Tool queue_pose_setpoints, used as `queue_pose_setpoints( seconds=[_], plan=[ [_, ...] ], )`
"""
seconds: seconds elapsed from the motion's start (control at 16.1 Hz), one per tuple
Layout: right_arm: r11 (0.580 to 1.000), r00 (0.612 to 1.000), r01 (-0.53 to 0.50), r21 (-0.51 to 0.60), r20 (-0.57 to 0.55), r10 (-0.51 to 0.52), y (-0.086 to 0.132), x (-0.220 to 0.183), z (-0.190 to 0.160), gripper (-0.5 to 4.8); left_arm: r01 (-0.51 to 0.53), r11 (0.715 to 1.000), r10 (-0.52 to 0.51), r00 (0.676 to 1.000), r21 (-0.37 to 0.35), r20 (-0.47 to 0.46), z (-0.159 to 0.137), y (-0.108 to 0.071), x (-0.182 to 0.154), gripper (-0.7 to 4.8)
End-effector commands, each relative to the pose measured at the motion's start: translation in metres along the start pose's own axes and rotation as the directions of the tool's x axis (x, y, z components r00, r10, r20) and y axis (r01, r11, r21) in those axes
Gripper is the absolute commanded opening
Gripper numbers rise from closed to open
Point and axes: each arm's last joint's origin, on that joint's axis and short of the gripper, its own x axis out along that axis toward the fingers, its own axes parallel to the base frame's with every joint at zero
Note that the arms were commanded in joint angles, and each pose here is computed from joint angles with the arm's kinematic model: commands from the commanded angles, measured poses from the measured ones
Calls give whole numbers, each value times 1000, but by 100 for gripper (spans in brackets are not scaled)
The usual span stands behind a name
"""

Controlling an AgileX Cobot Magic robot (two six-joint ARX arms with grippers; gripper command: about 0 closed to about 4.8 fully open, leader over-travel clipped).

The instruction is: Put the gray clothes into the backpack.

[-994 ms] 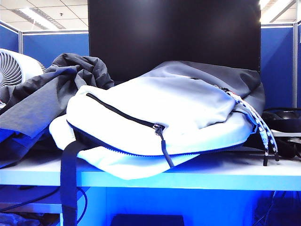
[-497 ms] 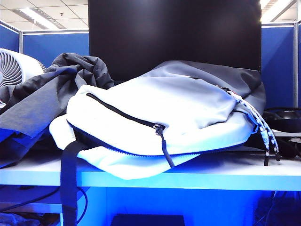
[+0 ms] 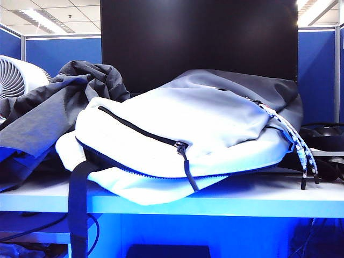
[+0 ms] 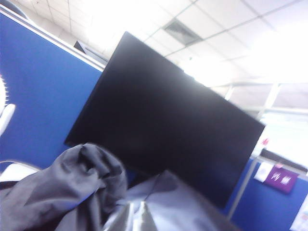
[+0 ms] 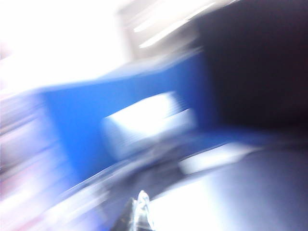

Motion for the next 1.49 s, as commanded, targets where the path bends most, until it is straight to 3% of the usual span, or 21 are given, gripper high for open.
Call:
queue_pose_setpoints(
  seconds=[0.06,0.12,0.19,0.31,0.43,0.5,0.99,1.12,1.3,1.43,1.49],
  plan=[
    [954,928,-257,156,-236,289,8,66,-12,11,-16,1000,16,1000,20,-8,0,1,0,30],
    [960,913,-249,126,-300,276,17,89,-23,87,-20,999,21,1000,26,-7,0,1,0,30],
    [979,894,-199,41,-401,198,40,124,-47,244,-48,998,48,999,47,-3,-1,2,0,30],
    [989,881,-123,-87,-469,69,55,142,-71,270,-55,996,56,998,63,-9,-1,3,0,30],
    [955,838,-122,-271,-543,-47,69,153,-101,473,-65,996,67,997,64,-27,-3,4,0,30],
    [938,816,-99,-333,-566,-115,71,157,-115,479,-67,996,69,997,63,-32,-4,4,0,30],
    [864,708,-141,-483,-659,-254,63,181,-196,479,-90,994,94,993,56,-70,-7,7,0,30],
    [855,702,-118,-505,-652,-288,61,184,-208,479,-95,994,99,992,53,-80,-8,7,-1,30],
    [806,720,-43,-591,-577,-385,55,191,-219,479,-99,994,104,990,51,-94,-9,8,-1,31],
    [796,730,-21,-606,-553,-402,52,194,-223,479,-98,994,103,990,50,-99,-10,8,-1,30],
    [796,731,-17,-605,-550,-403,50,195,-223,402,-98,994,103,990,50,-99,-10,8,-1,30]
  ],
)
